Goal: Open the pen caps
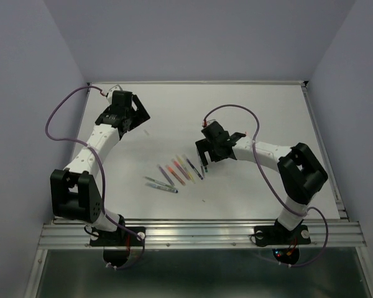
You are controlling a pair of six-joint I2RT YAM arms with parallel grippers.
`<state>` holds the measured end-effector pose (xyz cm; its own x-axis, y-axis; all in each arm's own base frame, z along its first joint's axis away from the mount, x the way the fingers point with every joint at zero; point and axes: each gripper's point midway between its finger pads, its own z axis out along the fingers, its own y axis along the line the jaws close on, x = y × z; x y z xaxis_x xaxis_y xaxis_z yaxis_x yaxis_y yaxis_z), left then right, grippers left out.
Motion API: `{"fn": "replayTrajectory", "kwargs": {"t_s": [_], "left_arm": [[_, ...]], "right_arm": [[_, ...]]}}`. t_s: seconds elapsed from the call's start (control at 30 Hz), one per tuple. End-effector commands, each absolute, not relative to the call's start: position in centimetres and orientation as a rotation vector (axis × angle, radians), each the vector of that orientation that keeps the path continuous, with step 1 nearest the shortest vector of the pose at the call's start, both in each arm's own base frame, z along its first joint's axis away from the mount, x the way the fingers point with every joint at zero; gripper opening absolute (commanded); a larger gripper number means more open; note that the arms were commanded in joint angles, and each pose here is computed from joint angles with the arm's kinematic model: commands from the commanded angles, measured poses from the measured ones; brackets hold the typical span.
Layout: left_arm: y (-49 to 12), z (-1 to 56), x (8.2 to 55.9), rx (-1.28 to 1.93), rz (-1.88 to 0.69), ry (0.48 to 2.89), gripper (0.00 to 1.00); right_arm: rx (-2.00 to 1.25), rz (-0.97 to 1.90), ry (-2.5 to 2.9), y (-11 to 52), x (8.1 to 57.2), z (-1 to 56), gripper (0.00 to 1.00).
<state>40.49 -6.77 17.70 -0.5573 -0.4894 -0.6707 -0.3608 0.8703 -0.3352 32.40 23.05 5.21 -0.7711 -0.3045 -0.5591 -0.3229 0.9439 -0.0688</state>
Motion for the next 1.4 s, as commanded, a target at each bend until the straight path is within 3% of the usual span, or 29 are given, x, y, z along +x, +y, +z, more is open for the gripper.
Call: {"fn": "replayTrajectory", "kwargs": {"t_s": [0.0, 0.73, 0.83, 0.87, 0.9, 1.0, 1.27, 1.37], "left_arm": [[-6.4, 19.3, 40.3, -0.612, -0.204, 2.162, 0.99], [-6.5, 18.9, 40.6, -0.605, -0.202, 2.17, 0.99], [-6.5, 18.9, 40.6, -0.605, -0.202, 2.17, 0.99], [-6.5, 18.9, 40.6, -0.604, -0.203, 2.172, 0.99], [-6.5, 18.9, 40.6, -0.605, -0.202, 2.17, 0.99], [-6.5, 18.8, 40.6, -0.605, -0.2, 2.172, 0.99], [-6.8, 18.7, 40.5, -0.599, -0.214, 2.179, 0.99], [-7.0, 18.7, 40.5, -0.592, -0.231, 2.182, 0.99]], "right_arm": [[-0.435, 0.039, 2.465, 24.4, 33.3, 6.3, 1.0], [-0.416, 0.021, 2.532, 25.3, 33.4, 3.2, 0.97], [-0.406, 0.011, 2.537, 25.4, 33.5, 2.8, 0.86], [-0.405, 0.01, 2.54, 25.4, 33.6, 2.6, 0.76], [-0.404, 0.011, 2.542, 25.5, 33.6, 2.5, 0.76], [-0.398, 0.029, 2.558, 25.7, 33.4, 2.1, 0.59], [-0.393, 0.088, 2.597, 26.0, 32.1, 1.0, 0.34], [-0.396, 0.106, 2.602, 26.0, 31.8, 0.7, 0.2]]}}
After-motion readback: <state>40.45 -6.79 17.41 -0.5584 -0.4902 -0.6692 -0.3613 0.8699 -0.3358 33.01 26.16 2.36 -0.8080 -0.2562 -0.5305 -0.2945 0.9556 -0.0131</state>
